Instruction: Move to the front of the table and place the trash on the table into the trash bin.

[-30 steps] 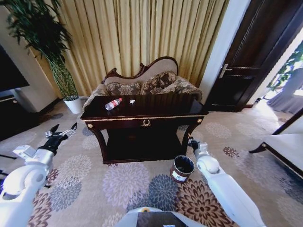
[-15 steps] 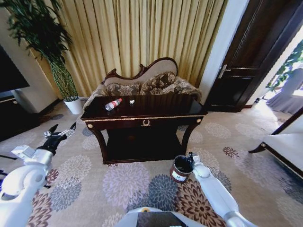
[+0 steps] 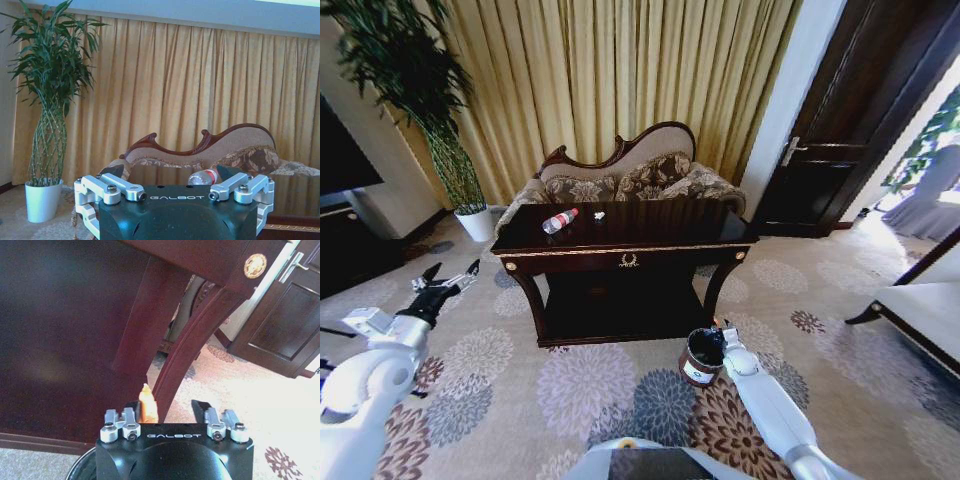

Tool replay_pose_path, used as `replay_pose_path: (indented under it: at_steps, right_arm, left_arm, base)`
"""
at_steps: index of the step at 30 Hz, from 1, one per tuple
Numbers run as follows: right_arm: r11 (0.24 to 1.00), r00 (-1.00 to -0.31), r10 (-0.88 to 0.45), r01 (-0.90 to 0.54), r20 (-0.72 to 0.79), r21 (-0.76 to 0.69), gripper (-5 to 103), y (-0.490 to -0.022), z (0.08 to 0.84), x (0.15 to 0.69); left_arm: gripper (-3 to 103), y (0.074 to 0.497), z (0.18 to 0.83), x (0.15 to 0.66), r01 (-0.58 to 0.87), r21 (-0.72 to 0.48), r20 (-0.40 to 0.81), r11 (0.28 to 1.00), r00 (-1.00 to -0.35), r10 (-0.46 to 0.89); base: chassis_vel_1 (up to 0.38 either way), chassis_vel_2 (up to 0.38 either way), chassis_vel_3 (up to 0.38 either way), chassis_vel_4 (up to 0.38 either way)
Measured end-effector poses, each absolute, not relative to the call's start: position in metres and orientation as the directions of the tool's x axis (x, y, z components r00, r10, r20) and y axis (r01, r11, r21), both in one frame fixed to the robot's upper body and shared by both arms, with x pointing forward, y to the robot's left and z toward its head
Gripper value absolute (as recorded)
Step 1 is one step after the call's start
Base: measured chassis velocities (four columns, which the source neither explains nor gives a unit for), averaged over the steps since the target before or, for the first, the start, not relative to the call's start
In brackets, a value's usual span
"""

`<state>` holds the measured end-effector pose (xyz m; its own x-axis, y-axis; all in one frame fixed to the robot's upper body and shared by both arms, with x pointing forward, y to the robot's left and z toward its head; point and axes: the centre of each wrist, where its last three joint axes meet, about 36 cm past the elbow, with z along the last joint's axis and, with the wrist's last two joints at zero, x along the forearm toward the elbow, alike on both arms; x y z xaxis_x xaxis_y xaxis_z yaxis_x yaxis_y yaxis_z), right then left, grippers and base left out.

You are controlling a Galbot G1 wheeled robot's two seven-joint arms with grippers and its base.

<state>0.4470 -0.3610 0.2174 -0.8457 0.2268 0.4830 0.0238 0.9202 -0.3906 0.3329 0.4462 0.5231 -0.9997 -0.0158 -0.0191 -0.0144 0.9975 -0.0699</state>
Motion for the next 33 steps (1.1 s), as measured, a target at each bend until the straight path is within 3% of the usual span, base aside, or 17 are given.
replay_pose_path:
  at_steps: [6, 8, 10, 13, 23, 25, 28, 33]
  right_arm:
    - [0.917, -0.853, 0.241, 0.043, 0.463, -0.397, 85, -0.36, 0.22, 0.447]
    - [0.917, -0.853, 0.242, 0.045, 0.462, -0.397, 85, -0.359, 0.219, 0.447]
    - [0.917, -0.855, 0.243, 0.048, 0.459, -0.395, 95, -0.358, 0.22, 0.447]
    - [0.918, -0.857, 0.244, 0.052, 0.455, -0.394, 100, -0.357, 0.22, 0.449]
    - [0.928, -0.853, 0.243, 0.065, 0.462, -0.368, 103, -0.351, 0.22, 0.455]
    - [0.941, -0.843, 0.24, 0.082, 0.481, -0.328, 100, -0.349, 0.221, 0.457]
    - [0.968, -0.785, 0.251, 0.188, 0.567, -0.169, 87, -0.336, 0.231, 0.468]
    - [0.96, -0.748, 0.268, 0.26, 0.607, -0.103, 85, -0.33, 0.229, 0.476]
  left_arm:
    - [100, 0.446, 0.522, 0.332, -0.008, -0.073, -0.021, 0.997, -1.0, -0.009]
    - [100, 0.446, 0.523, 0.332, -0.007, -0.073, -0.022, 0.997, -1.0, -0.009]
    - [100, 0.447, 0.524, 0.332, -0.008, -0.071, -0.024, 0.997, -1.0, -0.01]
    - [100, 0.447, 0.524, 0.332, -0.009, -0.07, -0.025, 0.997, -1.0, -0.01]
    - [100, 0.447, 0.524, 0.332, -0.007, -0.07, -0.025, 0.998, -1.0, -0.009]
    - [100, 0.447, 0.524, 0.332, -0.007, -0.07, -0.024, 0.998, -1.0, -0.009]
    - [100, 0.447, 0.523, 0.331, -0.006, -0.069, -0.019, 0.998, -1.0, -0.008]
    - [100, 0.447, 0.522, 0.331, -0.006, -0.066, -0.017, 0.998, -1.0, -0.007]
  base:
    - [0.0, 0.0, 0.0, 0.0]
    - [0.0, 0.0, 0.0, 0.0]
    - [0.0, 0.0, 0.0, 0.0]
    - [0.0, 0.0, 0.0, 0.0]
    - [0.0, 0.0, 0.0, 0.0]
    - [0.0, 0.0, 0.0, 0.0]
    - [0.0, 0.0, 0.0, 0.0]
    - [0.0, 0.0, 0.0, 0.0]
